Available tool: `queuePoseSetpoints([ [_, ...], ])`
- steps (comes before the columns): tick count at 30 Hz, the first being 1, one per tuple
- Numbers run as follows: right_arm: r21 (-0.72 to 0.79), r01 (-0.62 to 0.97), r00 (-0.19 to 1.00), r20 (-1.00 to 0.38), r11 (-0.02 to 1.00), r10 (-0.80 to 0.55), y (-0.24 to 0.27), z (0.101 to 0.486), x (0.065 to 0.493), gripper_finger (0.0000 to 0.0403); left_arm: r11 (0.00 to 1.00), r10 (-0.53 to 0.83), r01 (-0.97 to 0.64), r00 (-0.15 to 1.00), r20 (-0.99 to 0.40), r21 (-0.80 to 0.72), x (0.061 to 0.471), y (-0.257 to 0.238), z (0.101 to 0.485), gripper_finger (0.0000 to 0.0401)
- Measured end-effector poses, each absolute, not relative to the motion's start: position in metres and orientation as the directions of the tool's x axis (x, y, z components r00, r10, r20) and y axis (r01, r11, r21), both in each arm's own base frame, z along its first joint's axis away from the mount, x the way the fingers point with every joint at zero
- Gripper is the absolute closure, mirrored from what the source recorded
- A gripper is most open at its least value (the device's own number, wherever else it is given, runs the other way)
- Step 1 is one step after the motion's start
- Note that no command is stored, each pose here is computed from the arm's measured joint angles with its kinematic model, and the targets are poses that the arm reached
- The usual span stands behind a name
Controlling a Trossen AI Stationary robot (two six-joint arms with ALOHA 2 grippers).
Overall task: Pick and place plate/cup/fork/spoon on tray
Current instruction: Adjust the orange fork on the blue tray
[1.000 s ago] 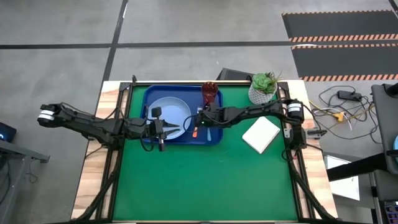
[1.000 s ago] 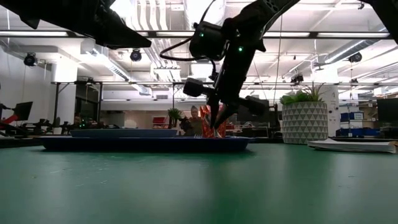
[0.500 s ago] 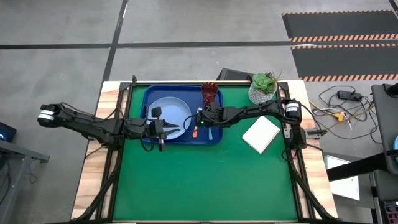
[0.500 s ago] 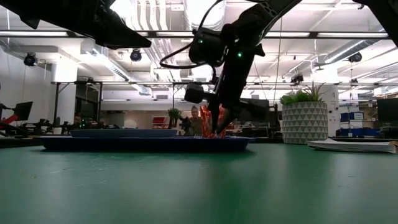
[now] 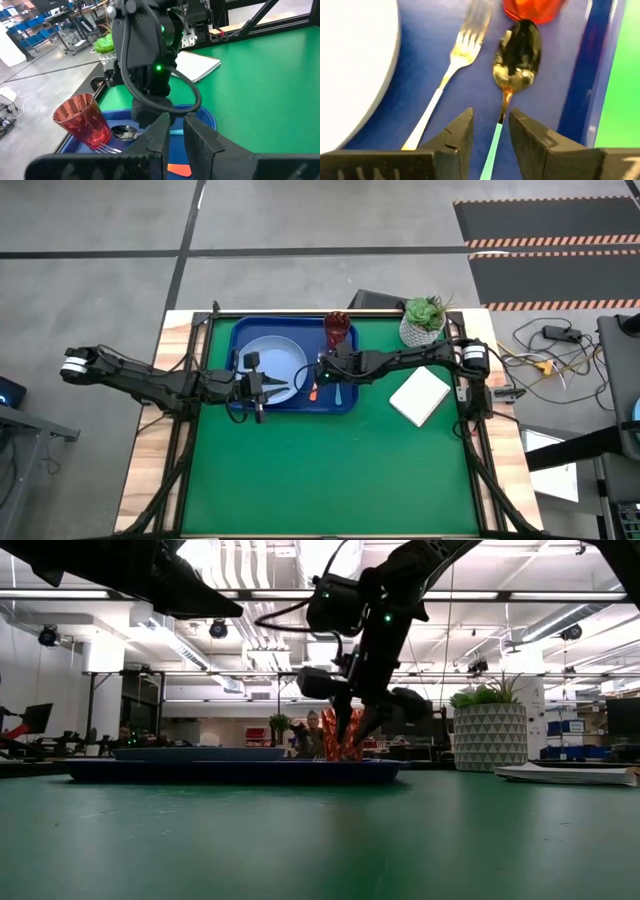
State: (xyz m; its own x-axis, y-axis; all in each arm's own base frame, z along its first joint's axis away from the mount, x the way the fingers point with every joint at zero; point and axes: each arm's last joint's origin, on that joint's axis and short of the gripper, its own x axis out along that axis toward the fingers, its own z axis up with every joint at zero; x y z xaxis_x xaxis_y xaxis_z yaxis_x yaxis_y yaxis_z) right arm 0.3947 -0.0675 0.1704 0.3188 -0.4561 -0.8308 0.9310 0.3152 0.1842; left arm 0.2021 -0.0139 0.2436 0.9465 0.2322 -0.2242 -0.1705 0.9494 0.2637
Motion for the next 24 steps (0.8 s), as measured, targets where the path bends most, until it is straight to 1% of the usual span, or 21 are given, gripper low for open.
queuePoseSetpoints([
  [3, 0.127, 0.902, 0.325, -0.828, 0.413, -0.456, -0.067, 0.172, 0.395, 0.0296, 0.949, 0.232, -0.17, 0.946, -0.225, 0.264, 0.202, -0.014, 0.243, 0.0366],
  [5, 0.085, 0.87, 0.333, -0.828, 0.486, -0.451, -0.067, 0.172, 0.396, 0.0309, 0.949, 0.232, -0.17, 0.946, -0.225, 0.264, 0.202, -0.014, 0.243, 0.0366],
  [7, 0.09, 0.841, 0.361, -0.827, 0.534, -0.43, -0.068, 0.171, 0.399, 0.0332, 0.949, 0.232, -0.17, 0.946, -0.225, 0.264, 0.202, -0.014, 0.244, 0.0366],
  [11, 0.158, 0.792, 0.444, -0.812, 0.59, -0.379, -0.079, 0.172, 0.405, 0.0385, 0.95, 0.232, -0.171, 0.947, -0.221, 0.263, 0.202, -0.014, 0.244, 0.0366],
  [16, 0.229, 0.714, 0.53, -0.795, 0.662, -0.297, -0.107, 0.178, 0.407, 0.0394, 0.949, 0.232, -0.171, 0.947, -0.221, 0.264, 0.202, -0.014, 0.244, 0.0366],
  [20, 0.159, 0.661, 0.529, -0.792, 0.734, -0.304, -0.112, 0.177, 0.405, 0.0394, 0.945, 0.232, -0.168, 0.949, -0.215, 0.282, 0.201, -0.014, 0.245, 0.0366],
  [24, 0.108, 0.576, 0.554, -0.78, 0.81, -0.29, -0.101, 0.178, 0.41, 0.0394, 0.944, 0.233, -0.174, 0.953, -0.194, 0.279, 0.198, -0.013, 0.249, 0.0366],
])
